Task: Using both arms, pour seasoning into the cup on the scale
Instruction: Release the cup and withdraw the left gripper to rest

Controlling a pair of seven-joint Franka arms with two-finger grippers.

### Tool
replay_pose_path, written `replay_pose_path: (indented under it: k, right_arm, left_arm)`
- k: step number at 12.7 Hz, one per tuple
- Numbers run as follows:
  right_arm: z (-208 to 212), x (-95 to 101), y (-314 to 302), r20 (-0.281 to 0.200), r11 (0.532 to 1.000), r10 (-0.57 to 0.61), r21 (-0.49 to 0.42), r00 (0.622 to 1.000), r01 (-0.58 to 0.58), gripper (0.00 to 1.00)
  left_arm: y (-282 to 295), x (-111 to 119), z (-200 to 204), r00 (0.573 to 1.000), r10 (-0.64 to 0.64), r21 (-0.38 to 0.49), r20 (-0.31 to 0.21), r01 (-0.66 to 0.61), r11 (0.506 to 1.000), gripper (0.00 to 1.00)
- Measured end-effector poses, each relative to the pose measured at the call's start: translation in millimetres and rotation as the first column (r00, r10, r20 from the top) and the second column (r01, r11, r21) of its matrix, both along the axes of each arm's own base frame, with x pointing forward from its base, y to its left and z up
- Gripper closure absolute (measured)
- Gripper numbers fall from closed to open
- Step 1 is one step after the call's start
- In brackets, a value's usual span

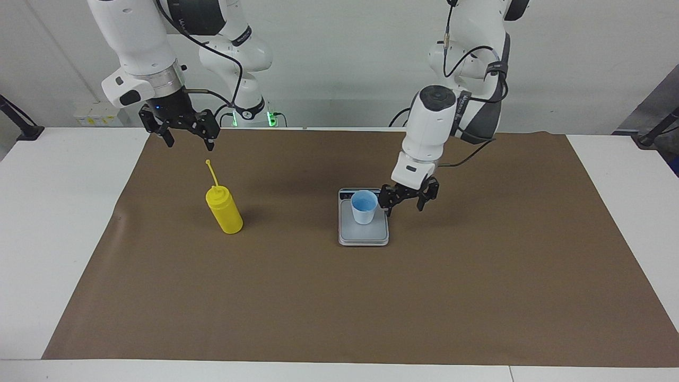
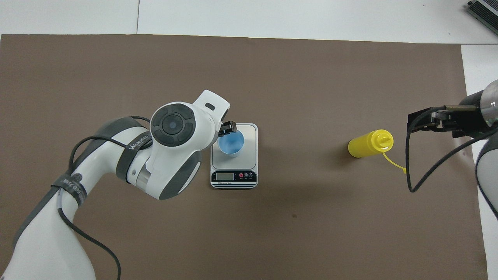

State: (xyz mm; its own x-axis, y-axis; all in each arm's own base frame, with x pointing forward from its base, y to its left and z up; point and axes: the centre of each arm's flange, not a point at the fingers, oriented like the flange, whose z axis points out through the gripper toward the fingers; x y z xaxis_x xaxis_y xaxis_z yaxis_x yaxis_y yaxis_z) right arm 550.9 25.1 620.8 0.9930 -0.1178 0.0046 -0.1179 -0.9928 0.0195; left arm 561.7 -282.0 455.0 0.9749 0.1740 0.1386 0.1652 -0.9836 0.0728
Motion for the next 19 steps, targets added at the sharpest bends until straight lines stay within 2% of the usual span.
replay_pose_path:
  k: [4,6,9,14,16,19]
  right_arm:
    - [-8,-1.0,0,-0.010,1.000,0.017,0.000,1.000,-0.017,0.00]
    - [-17,0.0,-1,0.015,0.996,0.083,0.023,0.996,-0.083,0.00]
    - [-35,-5.1,-22,0.055,0.975,0.182,0.123,0.982,-0.188,0.00]
    - [-45,-16.0,-57,0.092,0.930,0.333,0.133,0.938,-0.343,0.00]
    - [-56,-16.0,-70,0.154,0.903,0.384,0.143,0.911,-0.405,0.00]
    - [-87,-29.0,-83,0.252,0.852,0.451,0.163,0.856,-0.497,0.00]
  left_arm:
    - [57,6,25,0.996,-0.076,0.052,-0.038,0.078,0.996,0.00]
    - [91,5,44,0.991,-0.120,0.074,-0.057,0.124,0.989,0.00]
    - [141,0,73,0.980,-0.179,0.098,-0.081,0.187,0.977,0.00]
    - [203,-11,111,0.960,-0.253,0.103,-0.122,0.266,0.959,0.00]
    - [216,-15,140,0.950,-0.279,0.102,-0.141,0.295,0.950,0.00]
    - [232,-19,167,0.948,-0.282,0.100,-0.146,0.298,0.949,0.00]
